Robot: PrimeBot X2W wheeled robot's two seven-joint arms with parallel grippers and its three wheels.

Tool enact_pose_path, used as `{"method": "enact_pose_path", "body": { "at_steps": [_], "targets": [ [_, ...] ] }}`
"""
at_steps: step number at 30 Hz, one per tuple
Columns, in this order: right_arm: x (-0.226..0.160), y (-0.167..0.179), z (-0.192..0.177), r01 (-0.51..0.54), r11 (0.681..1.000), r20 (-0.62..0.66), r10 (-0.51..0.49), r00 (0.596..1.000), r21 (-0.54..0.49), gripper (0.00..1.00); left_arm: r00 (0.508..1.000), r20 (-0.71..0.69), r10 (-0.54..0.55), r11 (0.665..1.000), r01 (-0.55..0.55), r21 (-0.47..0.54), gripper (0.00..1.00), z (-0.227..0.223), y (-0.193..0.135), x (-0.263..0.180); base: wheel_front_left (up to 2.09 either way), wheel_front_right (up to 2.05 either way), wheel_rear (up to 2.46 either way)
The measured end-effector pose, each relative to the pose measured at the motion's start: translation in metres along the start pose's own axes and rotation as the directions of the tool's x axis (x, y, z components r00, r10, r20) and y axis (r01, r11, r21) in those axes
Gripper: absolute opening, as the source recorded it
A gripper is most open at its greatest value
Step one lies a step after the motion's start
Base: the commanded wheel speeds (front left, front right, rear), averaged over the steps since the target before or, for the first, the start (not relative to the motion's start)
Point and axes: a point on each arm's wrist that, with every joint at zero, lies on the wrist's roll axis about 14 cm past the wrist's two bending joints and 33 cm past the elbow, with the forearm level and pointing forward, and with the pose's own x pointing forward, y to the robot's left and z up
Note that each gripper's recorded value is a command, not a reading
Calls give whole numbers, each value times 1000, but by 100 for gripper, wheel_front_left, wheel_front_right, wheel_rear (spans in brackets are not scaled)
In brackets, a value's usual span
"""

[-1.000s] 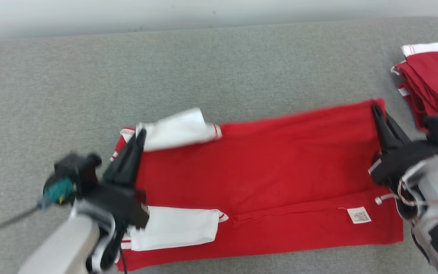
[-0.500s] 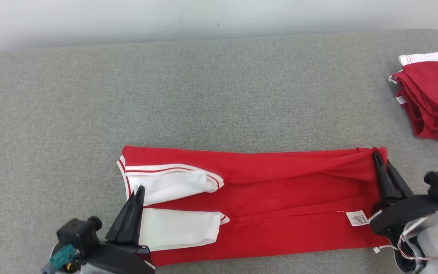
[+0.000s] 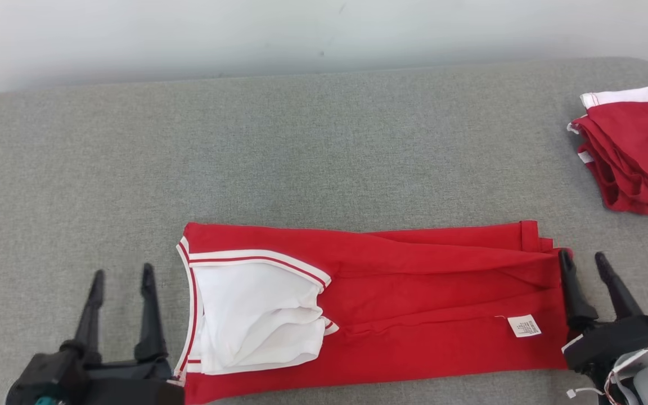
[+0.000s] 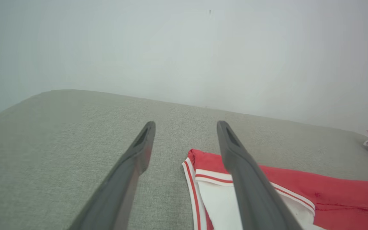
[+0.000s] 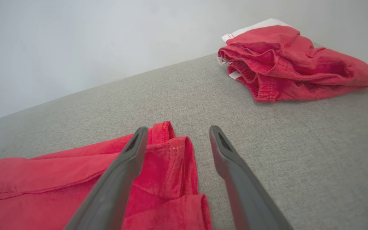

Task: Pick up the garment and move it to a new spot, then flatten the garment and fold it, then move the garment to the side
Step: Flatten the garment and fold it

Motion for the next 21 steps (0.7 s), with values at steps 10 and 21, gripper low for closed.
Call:
{"method": "enact_pose_path", "body": {
  "at_steps": [10,21],
  "targets": [
    [3,-4,-36,54,997,-130,-47,990,52,100,994,30,108,987,-110,115,100,4,28,-19,0,0,0],
    [3,8,-66,68,993,-228,-44,973,97,0,992,33,122,980,-125,155,100,6,37,-29,0,0,0]
  ]
}}
